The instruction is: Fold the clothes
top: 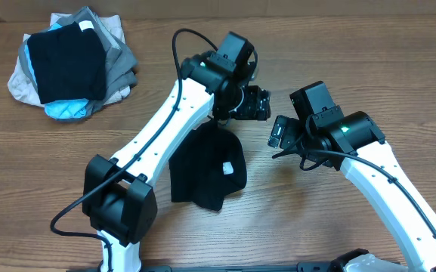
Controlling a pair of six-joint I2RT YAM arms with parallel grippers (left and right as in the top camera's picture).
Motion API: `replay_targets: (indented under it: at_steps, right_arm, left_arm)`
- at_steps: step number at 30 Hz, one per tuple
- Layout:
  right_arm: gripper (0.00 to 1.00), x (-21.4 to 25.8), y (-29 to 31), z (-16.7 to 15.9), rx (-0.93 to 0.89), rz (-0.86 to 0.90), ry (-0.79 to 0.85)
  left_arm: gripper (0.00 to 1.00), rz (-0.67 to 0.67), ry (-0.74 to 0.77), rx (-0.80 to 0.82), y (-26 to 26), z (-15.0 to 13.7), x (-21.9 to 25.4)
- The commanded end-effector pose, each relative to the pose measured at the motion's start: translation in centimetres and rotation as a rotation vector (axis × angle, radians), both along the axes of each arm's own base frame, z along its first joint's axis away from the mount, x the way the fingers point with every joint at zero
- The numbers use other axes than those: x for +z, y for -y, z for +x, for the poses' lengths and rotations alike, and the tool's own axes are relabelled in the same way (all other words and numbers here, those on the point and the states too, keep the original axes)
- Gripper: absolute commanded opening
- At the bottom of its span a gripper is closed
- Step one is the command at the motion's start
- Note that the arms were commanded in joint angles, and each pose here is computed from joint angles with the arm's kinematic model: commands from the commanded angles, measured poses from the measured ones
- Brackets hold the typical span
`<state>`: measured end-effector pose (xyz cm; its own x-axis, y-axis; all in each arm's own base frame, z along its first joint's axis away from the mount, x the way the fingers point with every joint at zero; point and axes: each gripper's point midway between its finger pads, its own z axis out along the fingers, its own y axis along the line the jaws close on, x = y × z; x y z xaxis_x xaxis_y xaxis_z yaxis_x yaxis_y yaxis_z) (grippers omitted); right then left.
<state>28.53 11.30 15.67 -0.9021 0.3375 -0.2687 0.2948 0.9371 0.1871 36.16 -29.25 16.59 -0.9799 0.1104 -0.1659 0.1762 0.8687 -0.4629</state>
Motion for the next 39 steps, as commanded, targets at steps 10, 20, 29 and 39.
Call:
replay_targets:
  at_steps: [10, 20, 29, 39]
  right_arm:
    - [1.00, 0.2, 0.5, 0.5, -0.018, -0.023, 0.017]
    - [1.00, 0.2, 0.4, 0.4, -0.015, -0.018, 0.015]
    - [1.00, 0.2, 0.4, 0.4, -0.015, -0.019, 0.015]
    - [1.00, 0.2, 0.3, 0.5, -0.015, -0.017, 0.018]
  left_arm:
    - [0.23, 0.378, -0.355, 0.145, -13.3, -5.3, -2.7]
    - [0.04, 0.211, -0.424, 0.043, -10.6, -7.0, -8.1]
    - [0.04, -0.131, -0.317, -0.063, -6.1, -5.8, -11.5]
    - [0.04, -0.430, -0.178, -0.187, -2.4, -4.3, -9.5]
